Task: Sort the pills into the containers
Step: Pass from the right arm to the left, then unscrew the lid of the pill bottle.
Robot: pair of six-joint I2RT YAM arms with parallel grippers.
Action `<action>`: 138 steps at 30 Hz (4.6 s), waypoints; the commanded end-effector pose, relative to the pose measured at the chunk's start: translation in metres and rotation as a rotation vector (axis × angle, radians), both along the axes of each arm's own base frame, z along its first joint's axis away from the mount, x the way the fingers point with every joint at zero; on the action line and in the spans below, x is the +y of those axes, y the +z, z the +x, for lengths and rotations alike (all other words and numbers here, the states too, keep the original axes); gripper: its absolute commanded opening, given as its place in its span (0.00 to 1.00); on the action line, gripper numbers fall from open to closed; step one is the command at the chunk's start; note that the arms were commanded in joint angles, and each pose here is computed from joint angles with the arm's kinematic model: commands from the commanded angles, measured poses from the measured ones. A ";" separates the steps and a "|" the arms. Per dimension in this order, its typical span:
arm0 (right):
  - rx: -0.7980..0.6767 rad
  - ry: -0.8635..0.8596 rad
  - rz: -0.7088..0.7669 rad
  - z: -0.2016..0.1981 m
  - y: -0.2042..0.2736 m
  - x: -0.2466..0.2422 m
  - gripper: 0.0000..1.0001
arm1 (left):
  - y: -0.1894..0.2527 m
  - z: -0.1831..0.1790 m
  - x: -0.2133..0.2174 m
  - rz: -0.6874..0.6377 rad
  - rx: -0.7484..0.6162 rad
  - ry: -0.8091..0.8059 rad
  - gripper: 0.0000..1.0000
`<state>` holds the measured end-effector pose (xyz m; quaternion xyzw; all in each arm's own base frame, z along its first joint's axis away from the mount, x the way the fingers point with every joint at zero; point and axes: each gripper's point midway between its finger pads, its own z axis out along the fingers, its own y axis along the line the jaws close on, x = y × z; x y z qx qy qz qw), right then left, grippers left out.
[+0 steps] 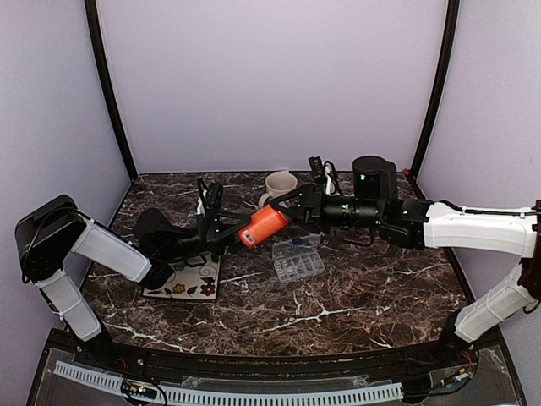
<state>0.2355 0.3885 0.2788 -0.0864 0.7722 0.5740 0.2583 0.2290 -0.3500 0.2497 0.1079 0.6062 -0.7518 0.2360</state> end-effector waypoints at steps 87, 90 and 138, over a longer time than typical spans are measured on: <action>-0.300 0.191 -0.087 -0.041 0.020 -0.029 0.81 | 0.037 -0.021 -0.007 0.101 -0.186 -0.120 0.26; -0.296 0.187 -0.088 -0.037 0.020 -0.031 0.81 | 0.039 -0.019 -0.006 0.104 -0.192 -0.121 0.26; 0.018 0.237 -0.017 -0.021 0.011 -0.024 0.71 | 0.037 -0.019 -0.006 0.336 -0.351 -0.197 0.09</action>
